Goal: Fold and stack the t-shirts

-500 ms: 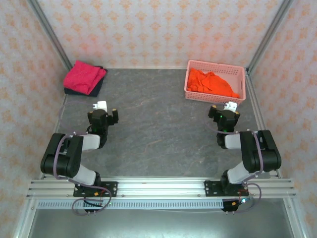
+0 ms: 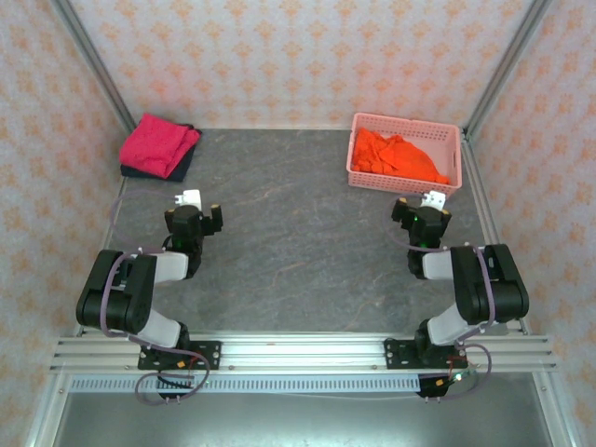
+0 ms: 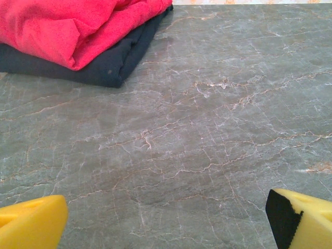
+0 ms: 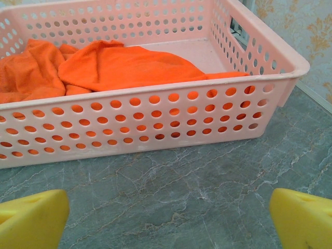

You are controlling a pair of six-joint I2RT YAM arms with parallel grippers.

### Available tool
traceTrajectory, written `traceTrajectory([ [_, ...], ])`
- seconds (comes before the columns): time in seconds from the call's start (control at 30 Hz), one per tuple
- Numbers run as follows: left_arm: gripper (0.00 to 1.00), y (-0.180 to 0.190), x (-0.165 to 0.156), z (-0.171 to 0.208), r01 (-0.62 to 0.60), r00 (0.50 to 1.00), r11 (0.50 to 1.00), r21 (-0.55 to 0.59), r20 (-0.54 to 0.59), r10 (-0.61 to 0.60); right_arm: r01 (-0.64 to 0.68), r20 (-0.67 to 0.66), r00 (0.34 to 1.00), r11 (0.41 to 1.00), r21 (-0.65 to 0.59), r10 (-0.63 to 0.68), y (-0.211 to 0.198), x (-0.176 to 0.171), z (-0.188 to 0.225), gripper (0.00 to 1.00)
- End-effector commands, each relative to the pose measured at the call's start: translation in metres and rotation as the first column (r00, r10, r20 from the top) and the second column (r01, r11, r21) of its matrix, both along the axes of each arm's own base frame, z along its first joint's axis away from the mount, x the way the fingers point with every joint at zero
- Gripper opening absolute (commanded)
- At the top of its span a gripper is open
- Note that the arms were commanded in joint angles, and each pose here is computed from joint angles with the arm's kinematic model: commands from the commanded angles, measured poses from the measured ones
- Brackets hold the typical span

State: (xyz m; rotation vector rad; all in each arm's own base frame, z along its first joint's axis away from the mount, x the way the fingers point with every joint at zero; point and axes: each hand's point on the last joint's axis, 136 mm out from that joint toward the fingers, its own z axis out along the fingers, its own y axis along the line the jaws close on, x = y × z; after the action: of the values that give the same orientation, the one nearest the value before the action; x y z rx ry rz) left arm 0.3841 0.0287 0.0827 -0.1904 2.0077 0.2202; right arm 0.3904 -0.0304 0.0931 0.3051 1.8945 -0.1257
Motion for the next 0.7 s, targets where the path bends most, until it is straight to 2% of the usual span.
traceTrajectory([
  [0.0,1.00,0.003,0.008,0.015,-0.026,0.999,1.000,0.008,0.042,0.026,-0.014,-0.004,1.000,1.000,-0.005,0.014,0.003,0.003,-0.001,0.99],
  [0.4,1.00,0.003,0.007,0.018,-0.020,0.999,1.000,0.004,0.050,0.020,-0.015,0.007,1.000,1.000,-0.006,0.015,0.003,0.002,0.001,0.99],
  [0.53,1.00,0.004,-0.002,0.046,-0.043,0.998,0.998,0.043,0.039,0.042,-0.028,0.043,0.999,1.000,-0.004,0.028,0.005,-0.006,0.018,0.99],
  [0.67,1.00,-0.010,-0.013,0.082,-0.002,0.996,0.997,0.077,0.087,-0.005,-0.051,0.072,0.996,0.999,-0.009,0.052,0.008,-0.015,0.045,0.99],
])
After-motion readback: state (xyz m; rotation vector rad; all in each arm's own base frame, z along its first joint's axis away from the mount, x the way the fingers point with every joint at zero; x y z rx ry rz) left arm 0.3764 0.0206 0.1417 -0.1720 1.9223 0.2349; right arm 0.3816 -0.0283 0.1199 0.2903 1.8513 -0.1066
